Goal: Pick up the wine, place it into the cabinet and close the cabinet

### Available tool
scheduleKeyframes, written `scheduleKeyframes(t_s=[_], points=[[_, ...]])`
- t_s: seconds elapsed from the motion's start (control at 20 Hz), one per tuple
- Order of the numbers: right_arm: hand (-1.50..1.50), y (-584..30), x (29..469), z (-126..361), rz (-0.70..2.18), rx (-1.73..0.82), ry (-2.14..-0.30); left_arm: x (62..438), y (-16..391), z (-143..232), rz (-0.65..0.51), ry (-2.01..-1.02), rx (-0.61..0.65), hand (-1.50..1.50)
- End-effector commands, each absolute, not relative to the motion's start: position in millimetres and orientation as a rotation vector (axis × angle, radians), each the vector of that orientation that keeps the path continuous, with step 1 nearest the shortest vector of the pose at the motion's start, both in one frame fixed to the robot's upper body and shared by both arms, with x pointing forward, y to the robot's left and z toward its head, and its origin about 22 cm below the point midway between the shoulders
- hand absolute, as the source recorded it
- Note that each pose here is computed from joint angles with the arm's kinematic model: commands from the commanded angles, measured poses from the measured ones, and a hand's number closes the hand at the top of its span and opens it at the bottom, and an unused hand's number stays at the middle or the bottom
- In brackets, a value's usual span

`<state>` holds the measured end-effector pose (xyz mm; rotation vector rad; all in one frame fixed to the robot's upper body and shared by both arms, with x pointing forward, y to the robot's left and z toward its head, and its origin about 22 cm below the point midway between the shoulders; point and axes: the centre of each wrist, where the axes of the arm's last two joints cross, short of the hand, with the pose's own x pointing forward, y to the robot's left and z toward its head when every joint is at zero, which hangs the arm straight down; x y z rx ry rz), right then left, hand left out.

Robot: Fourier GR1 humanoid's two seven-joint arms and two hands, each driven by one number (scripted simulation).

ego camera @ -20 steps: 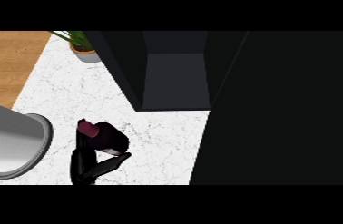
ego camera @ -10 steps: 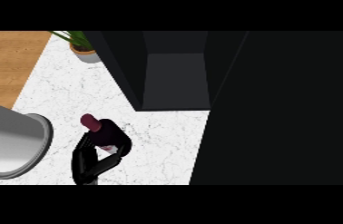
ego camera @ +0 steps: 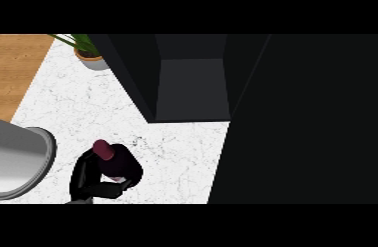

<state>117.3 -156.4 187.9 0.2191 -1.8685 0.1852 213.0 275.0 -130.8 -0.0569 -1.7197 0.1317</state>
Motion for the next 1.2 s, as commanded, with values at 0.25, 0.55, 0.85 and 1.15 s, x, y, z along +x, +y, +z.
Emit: scheduleKeyframes(t_s=[0.25, 0.55, 0.85, 1.15], points=[[-1.5, -177, 82, 211, 0.152, 0.237, -1.938, 244, 264, -109, -0.02, -1.717, -0.327, 1.5], [-1.5, -175, 82, 205, 0.138, 0.215, -1.949, 221, 249, -98, -0.02, -1.716, -0.398, 1.5], [-1.5, -179, 76, 204, 0.135, 0.216, -1.941, 225, 211, -71, -0.041, -1.726, -0.456, 1.5], [-1.5, -187, 67, 213, 0.157, 0.228, -1.936, 238, 195, -37, -0.059, -1.747, -0.433, 1.5]])
